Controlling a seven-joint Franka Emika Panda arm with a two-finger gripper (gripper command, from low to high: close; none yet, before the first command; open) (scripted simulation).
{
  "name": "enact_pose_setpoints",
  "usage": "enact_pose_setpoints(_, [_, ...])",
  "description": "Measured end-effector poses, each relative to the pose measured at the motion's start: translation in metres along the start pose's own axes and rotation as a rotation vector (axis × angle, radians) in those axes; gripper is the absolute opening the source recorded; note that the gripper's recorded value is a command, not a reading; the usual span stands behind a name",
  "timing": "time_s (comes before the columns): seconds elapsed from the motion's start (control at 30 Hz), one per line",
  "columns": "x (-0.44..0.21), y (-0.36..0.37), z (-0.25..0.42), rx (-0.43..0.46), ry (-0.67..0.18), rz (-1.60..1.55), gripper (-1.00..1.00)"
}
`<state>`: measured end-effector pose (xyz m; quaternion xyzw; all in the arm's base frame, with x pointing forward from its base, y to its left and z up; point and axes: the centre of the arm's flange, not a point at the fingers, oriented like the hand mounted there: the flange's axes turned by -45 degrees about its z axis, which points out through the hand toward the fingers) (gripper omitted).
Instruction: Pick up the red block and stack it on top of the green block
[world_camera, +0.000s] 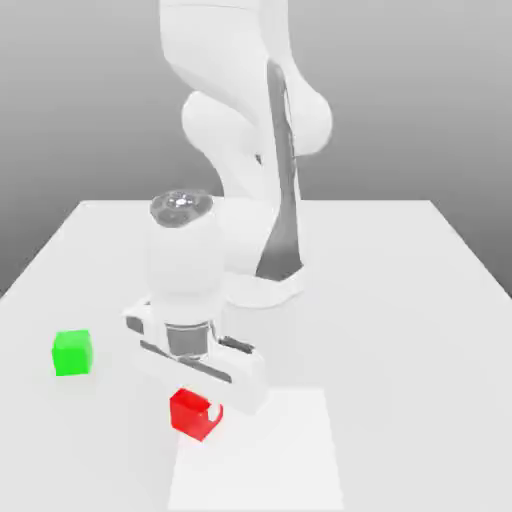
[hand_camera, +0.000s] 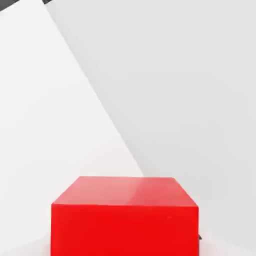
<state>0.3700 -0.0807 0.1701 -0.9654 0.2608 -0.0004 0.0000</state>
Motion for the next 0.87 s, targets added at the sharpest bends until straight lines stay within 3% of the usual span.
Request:
enact_pose_setpoints(0.17, [0.002, 0.014, -0.041, -0.004, 0.002, -0.004, -1.0])
enact_pose_setpoints(0.53, [-0.009, 0.236, -0.074, -0.003, 0.0, 0.19, -1.0])
enact_pose_setpoints(0.77, [-0.014, 0.252, -0.019, 0.003, 0.0, 0.2, -1.0])
enact_pose_setpoints(0.8, [-0.015, 0.252, -0.013, 0.001, -0.001, 0.202, 1.0])
enact_pose_setpoints(0.87, [-0.015, 0.252, -0.013, 0.001, -0.001, 0.202, 1.0])
